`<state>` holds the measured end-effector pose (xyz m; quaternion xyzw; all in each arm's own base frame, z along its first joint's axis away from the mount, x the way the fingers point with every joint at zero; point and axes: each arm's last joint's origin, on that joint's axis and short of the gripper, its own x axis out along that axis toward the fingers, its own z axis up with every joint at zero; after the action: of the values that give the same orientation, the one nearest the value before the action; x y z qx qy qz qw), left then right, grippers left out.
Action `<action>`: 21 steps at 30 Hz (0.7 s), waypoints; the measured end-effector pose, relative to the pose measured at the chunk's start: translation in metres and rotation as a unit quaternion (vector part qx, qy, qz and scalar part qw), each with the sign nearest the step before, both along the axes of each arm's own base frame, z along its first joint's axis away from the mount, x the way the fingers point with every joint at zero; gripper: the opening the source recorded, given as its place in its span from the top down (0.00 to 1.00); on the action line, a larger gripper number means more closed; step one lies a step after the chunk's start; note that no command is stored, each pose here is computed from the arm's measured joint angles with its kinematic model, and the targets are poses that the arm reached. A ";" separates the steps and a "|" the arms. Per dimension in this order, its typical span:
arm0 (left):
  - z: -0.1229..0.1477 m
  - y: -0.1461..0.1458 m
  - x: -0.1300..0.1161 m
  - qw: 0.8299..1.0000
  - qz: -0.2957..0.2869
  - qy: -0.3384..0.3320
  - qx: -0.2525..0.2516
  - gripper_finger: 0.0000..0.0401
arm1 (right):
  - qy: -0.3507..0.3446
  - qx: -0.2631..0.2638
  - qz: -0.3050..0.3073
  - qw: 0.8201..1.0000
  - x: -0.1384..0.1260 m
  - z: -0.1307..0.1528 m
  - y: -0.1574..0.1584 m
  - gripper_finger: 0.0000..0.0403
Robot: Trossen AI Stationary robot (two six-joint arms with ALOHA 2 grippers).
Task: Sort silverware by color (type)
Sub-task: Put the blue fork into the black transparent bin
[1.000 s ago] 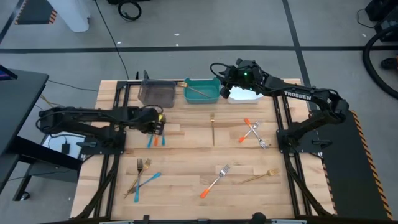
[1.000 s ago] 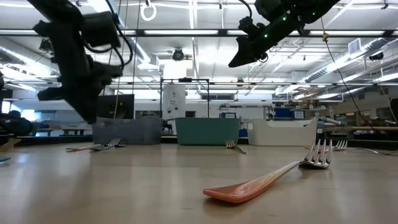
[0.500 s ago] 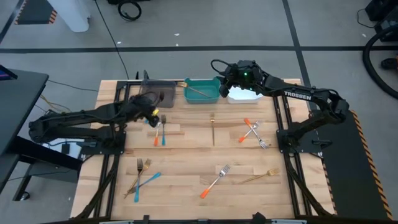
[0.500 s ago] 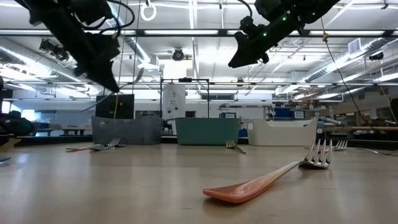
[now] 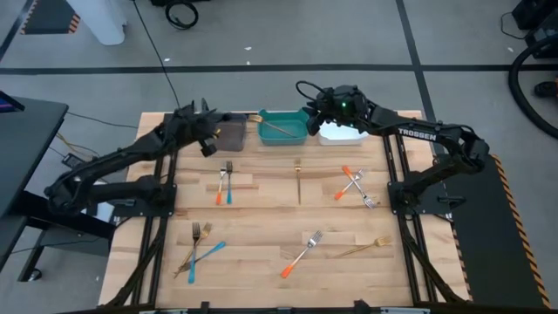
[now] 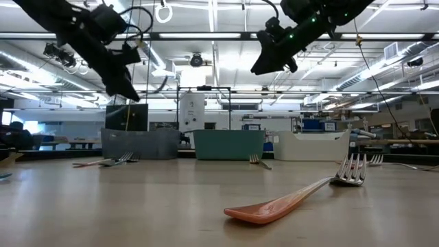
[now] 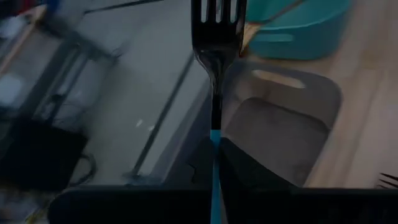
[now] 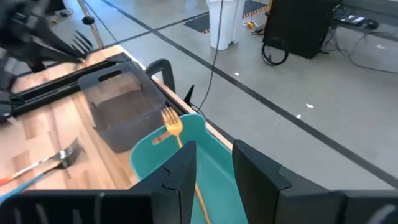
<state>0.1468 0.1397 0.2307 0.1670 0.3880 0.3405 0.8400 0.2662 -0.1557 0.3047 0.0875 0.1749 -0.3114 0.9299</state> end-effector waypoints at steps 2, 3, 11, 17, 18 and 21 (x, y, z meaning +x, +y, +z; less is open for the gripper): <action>-0.007 0.008 0.003 1.000 -0.001 0.001 -0.013 0.96 | 0.000 0.000 0.008 1.000 0.002 0.000 0.004 0.72; -0.009 0.012 0.005 1.000 0.003 -0.002 -0.014 0.96 | 0.002 -0.002 0.014 1.000 0.004 0.000 0.006 0.72; -0.027 0.026 0.011 0.999 -0.001 0.039 -0.023 0.96 | 0.015 -0.022 0.043 0.999 0.011 0.000 0.020 0.72; -0.047 0.032 0.017 0.996 0.004 0.071 -0.056 0.92 | 0.016 -0.022 0.048 0.998 0.012 0.000 0.024 0.72; -0.050 0.033 0.017 0.995 0.018 0.072 -0.061 0.91 | 0.016 -0.022 0.048 0.998 0.012 0.000 0.024 0.72; -0.056 0.039 0.015 0.992 0.081 0.051 -0.081 0.85 | 0.019 -0.018 0.053 0.998 0.012 -0.001 0.024 0.72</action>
<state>0.1617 0.1784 0.1747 0.0838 0.4691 0.3658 0.7995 0.2784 -0.1314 0.3036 0.0555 0.1918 -0.2666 0.9429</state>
